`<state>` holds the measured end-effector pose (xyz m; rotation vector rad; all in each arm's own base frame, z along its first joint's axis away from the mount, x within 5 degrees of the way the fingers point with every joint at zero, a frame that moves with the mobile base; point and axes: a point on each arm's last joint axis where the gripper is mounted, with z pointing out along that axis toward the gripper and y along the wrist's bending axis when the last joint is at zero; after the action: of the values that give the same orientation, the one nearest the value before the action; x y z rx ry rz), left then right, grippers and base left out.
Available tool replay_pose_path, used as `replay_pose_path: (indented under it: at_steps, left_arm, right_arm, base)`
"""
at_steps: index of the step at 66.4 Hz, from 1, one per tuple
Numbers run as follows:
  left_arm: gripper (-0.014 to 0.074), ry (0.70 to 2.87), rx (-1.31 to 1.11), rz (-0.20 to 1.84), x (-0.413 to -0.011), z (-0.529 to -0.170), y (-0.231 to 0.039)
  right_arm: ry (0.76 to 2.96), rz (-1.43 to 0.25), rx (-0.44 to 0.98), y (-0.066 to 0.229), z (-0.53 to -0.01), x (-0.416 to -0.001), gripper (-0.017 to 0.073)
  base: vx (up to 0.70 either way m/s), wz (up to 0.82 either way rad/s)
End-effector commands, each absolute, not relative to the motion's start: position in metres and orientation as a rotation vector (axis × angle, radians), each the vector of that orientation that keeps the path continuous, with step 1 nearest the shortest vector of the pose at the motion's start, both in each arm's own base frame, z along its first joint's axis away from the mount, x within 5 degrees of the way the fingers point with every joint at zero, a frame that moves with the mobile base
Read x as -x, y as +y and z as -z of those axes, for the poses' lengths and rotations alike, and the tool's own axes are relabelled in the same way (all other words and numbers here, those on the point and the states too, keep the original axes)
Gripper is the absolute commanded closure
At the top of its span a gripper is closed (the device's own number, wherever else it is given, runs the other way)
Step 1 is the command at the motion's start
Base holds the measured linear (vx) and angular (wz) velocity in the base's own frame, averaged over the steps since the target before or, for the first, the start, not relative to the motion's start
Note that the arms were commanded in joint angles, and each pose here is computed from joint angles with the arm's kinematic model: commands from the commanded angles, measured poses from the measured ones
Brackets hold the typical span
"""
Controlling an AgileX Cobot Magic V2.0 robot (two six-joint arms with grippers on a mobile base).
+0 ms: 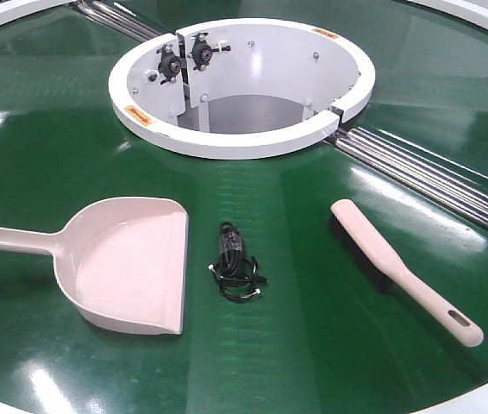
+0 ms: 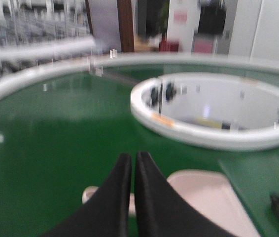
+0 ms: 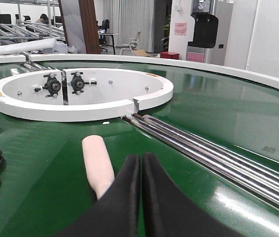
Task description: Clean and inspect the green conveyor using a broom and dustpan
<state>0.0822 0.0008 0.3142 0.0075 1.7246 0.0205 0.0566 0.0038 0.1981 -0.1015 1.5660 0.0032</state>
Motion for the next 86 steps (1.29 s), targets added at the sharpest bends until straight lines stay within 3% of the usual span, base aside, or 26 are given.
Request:
replay_pose_path:
  at_steps: [1, 30, 39, 61, 75, 86]
  left_arm:
    - [0.06, 1.784, 0.007, -0.004, -0.095, -0.331, 0.001]
    - [0.058, 1.922, 0.008, -0.003, -0.119, -0.319, 0.001]
    - [0.0491, 1.918, 0.006, -0.004, -0.119, -0.319, 0.001]
    - [0.0079, 1.919, 0.005, -0.004, -0.119, -0.319, 0.001]
    - [0.005, 1.92, -0.001, -0.008, -0.119, -0.322, 0.001]
    - [0.005, 2.004, -0.19, -0.125, -0.133, -0.35, 0.001]
  right_arm:
    - [1.49, 0.003, 0.092, 0.003, -0.204, -0.056, 0.0568]
    - [1.49, 0.003, 0.092, 0.003, -0.204, -0.056, 0.0568]
    - [1.49, 0.003, 0.092, 0.003, -0.204, -0.056, 0.0568]
    - [1.49, 0.003, 0.092, 0.003, -0.204, -0.056, 0.0568]
    - [1.49, 0.003, 0.092, 0.003, -0.204, -0.056, 0.0568]
    - [1.49, 0.003, 0.092, 0.003, -0.204, -0.056, 0.0568]
  base:
    - [0.0, 0.0]
    - [0.0, 0.0]
    - [0.0, 0.0]
    - [0.0, 0.0]
    - [0.0, 0.0]
    - [0.0, 0.0]
